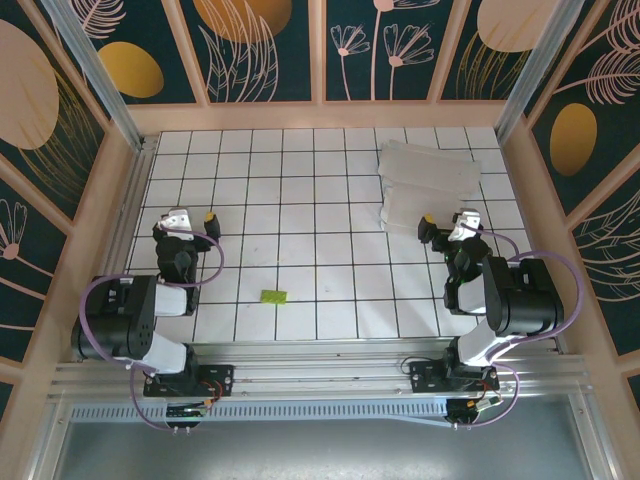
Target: Fold the paper box
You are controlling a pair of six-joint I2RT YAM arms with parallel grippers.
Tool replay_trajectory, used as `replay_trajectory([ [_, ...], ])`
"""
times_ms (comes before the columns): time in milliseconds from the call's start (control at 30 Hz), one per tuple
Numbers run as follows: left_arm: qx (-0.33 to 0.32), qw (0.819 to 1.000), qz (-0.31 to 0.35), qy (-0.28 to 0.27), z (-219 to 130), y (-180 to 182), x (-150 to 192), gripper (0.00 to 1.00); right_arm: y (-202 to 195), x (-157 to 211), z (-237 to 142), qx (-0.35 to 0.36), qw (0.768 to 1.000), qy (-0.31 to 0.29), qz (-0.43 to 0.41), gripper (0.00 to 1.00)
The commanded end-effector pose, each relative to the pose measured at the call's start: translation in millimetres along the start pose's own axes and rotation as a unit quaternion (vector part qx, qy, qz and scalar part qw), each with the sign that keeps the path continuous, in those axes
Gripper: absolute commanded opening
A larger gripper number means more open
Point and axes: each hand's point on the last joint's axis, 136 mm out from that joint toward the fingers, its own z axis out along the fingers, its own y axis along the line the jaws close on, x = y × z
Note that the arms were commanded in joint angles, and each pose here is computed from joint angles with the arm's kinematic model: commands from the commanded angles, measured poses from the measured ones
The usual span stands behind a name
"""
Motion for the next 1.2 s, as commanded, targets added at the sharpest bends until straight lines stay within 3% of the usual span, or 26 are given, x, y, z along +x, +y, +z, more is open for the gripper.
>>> replay_trajectory([
  [0,-0.021,0.999,-0.024,-0.03,-10,8,-27,0.99,-5,-14,2,0.016,1.0,-0.02,0.006,0.99],
  [100,-0.039,0.996,-0.073,-0.032,-20,14,-49,0.99,-8,-22,4,0.03,1.0,-0.005,0.008,0.99],
  [200,0.011,0.987,-0.158,-0.019,-24,-6,-72,0.99,-7,-32,23,0.041,0.997,0.054,0.031,0.99],
  [300,0.104,0.968,-0.227,0.007,-29,-50,-93,0.99,-16,-41,54,0.055,0.985,0.119,0.111,0.99],
  [467,0.243,0.927,-0.265,0.103,-39,-147,-106,0.98,-43,-26,120,0.047,0.948,0.245,0.198,0.97],
  [600,0.314,0.902,-0.235,0.178,-55,-214,-98,0.96,-70,-19,161,0.063,0.936,0.277,0.206,0.95],
  [733,0.344,0.889,-0.206,0.223,-64,-243,-82,0.95,-103,-7,183,0.106,0.932,0.302,0.17,0.97],
  [900,0.353,0.88,-0.176,0.263,-68,-251,-59,0.97,-139,14,189,0.14,0.916,0.344,0.153,0.97],
  [1067,0.342,0.884,-0.162,0.275,-63,-249,-48,0.99,-129,25,199,0.069,0.91,0.364,0.186,0.94],
  [1167,0.331,0.888,-0.163,0.275,-59,-248,-49,0.99,-130,36,205,0.069,0.902,0.379,0.194,0.89],
])
